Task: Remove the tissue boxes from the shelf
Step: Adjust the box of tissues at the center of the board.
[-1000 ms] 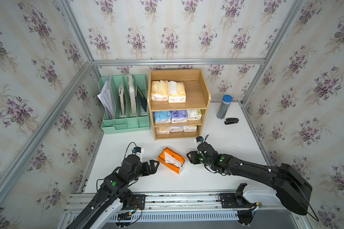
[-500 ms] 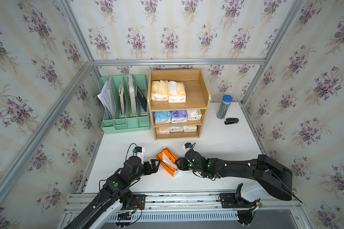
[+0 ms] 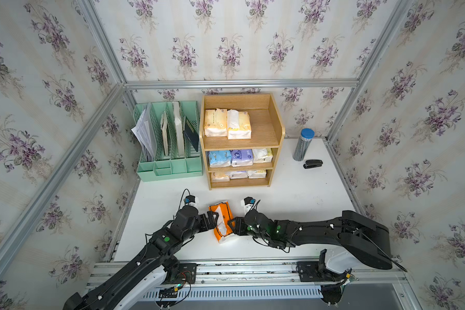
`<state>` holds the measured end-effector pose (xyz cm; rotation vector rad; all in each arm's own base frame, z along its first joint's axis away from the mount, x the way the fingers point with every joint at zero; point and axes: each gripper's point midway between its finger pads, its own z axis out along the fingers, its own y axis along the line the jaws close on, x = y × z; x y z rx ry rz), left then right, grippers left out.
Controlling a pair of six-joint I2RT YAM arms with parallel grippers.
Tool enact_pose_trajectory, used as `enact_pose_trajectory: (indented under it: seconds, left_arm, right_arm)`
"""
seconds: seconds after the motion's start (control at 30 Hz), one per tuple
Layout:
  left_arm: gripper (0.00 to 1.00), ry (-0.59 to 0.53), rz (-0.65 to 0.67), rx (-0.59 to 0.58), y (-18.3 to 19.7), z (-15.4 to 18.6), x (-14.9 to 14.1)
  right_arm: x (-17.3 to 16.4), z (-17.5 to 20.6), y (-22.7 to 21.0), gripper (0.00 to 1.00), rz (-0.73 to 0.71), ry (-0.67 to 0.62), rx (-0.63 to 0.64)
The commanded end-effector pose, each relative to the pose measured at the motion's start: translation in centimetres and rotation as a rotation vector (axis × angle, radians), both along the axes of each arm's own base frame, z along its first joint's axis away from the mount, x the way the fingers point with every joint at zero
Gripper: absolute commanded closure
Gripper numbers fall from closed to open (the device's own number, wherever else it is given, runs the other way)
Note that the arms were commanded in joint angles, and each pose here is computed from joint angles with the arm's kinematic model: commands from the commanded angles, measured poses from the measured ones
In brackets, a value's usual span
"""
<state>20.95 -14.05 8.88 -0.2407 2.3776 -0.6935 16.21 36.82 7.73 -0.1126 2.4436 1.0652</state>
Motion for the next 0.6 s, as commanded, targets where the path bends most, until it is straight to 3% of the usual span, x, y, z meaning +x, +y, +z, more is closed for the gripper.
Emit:
enact_pose_trajectory:
  seconds: [0.0, 0.13, 0.33, 0.47, 0.57]
  left_arm:
    - [0.01, -0.057, 0.02, 0.001, -0.2, 1.3, 1.5]
    - [0.01, -0.077, -0.013, 0.007, -0.9, 2.1, 2.0]
    - [0.01, -0.138, -0.118, 0.014, -3.3, 4.8, 3.7]
    - [0.01, -0.142, -0.126, 0.053, -3.7, 6.3, 4.8]
    - [0.01, -0.252, -0.129, 0.107, -3.0, 10.5, 5.5]
  right_arm:
    - [0.6, 0.8, -0.7, 0.47, -0.041, -0.027, -0.01]
    - [1.7, 2.6, -4.0, 0.47, -0.121, -0.117, -0.089]
    - [3.1, 9.6, -7.2, 0.42, -0.147, -0.302, -0.086]
    - [4.2, 16.7, -8.3, 0.41, -0.158, -0.438, 0.0]
    - [5.2, 22.7, -8.7, 0.38, -0.174, -0.542, 0.064]
